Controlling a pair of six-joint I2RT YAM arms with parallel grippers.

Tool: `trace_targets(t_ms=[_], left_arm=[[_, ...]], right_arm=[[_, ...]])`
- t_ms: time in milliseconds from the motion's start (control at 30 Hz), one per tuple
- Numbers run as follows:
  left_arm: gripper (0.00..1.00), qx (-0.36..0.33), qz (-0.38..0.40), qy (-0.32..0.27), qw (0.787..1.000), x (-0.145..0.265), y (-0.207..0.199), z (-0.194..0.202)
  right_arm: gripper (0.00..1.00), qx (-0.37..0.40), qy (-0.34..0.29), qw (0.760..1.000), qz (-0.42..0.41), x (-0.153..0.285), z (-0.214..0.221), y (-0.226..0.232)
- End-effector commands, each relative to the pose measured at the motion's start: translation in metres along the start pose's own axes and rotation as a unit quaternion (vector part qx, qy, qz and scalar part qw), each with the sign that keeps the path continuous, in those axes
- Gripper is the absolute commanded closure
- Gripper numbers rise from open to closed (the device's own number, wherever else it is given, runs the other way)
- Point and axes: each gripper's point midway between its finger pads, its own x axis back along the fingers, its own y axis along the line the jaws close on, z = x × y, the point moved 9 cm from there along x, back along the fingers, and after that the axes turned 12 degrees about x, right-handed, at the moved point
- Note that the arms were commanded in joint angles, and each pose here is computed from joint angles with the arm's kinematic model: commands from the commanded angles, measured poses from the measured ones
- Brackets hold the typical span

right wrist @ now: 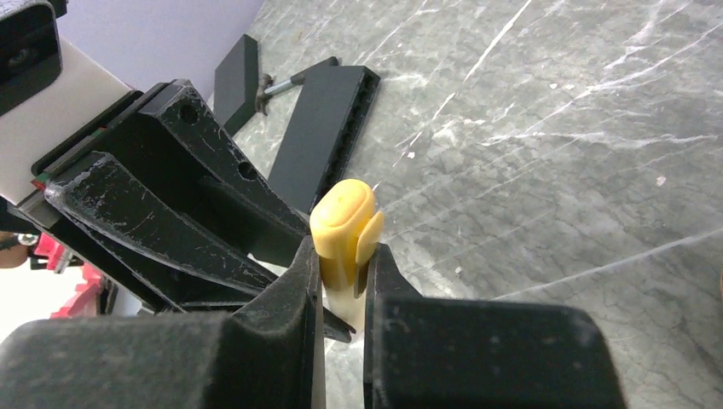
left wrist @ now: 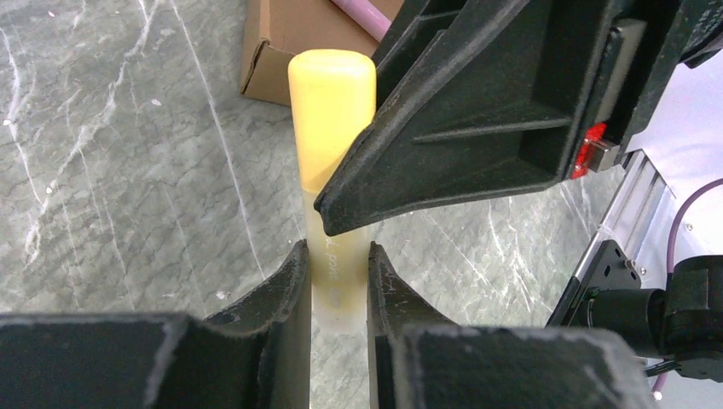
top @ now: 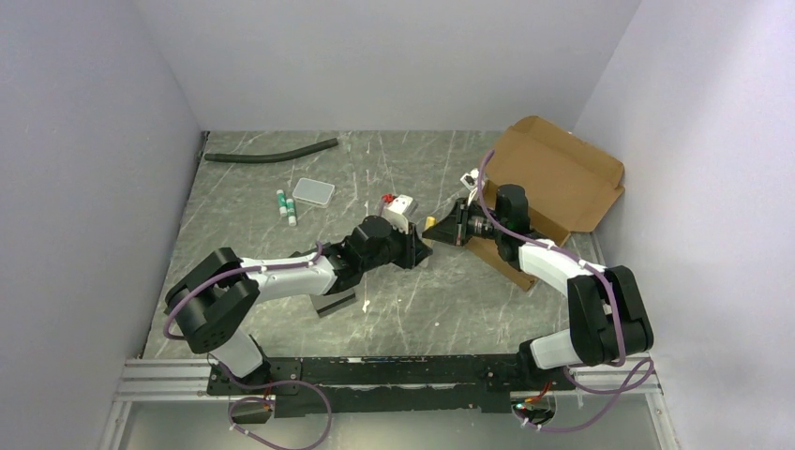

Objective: Fold the paper box

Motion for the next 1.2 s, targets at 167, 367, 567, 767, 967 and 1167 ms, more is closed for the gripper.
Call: trace_targets(t_ms=[167, 367, 567, 767, 967, 1167], left_arm=[[0.42, -0.005, 0.017, -0.031, 0.999, 0.008, -0.018, -0.017], [0.22, -0.035, -0.011, -0.038, 0.999, 0.03, -0.015, -0.022], [0.06, -0.071, -0.081, -0.049, 0.993, 0.06, -0.005, -0.03], [0.01, -0.077, -0.183, -0.053, 0.979, 0.094, 0.02, -0.041], [0.01, -0.021, -0.215, -0.07, 0.974, 0.124, 0.045, -0.051], [0.01, 0.008, -0.253, -0.092, 0.963, 0.146, 0.06, -0.051]], right_arm=[[1.0, 0.071, -0.022, 0.997, 0.0, 0.003, -0.028, 0.007], [1.0, 0.097, -0.023, 0.995, 0.003, 0.012, -0.04, 0.006], [1.0, 0.155, -0.008, 0.987, 0.034, 0.029, -0.055, -0.005], [1.0, 0.214, 0.001, 0.967, 0.137, 0.059, -0.072, -0.021], [1.0, 0.23, 0.02, 0.944, 0.237, 0.081, -0.078, -0.041], [0.99, 0.235, 0.061, 0.913, 0.327, 0.093, -0.077, -0.064]])
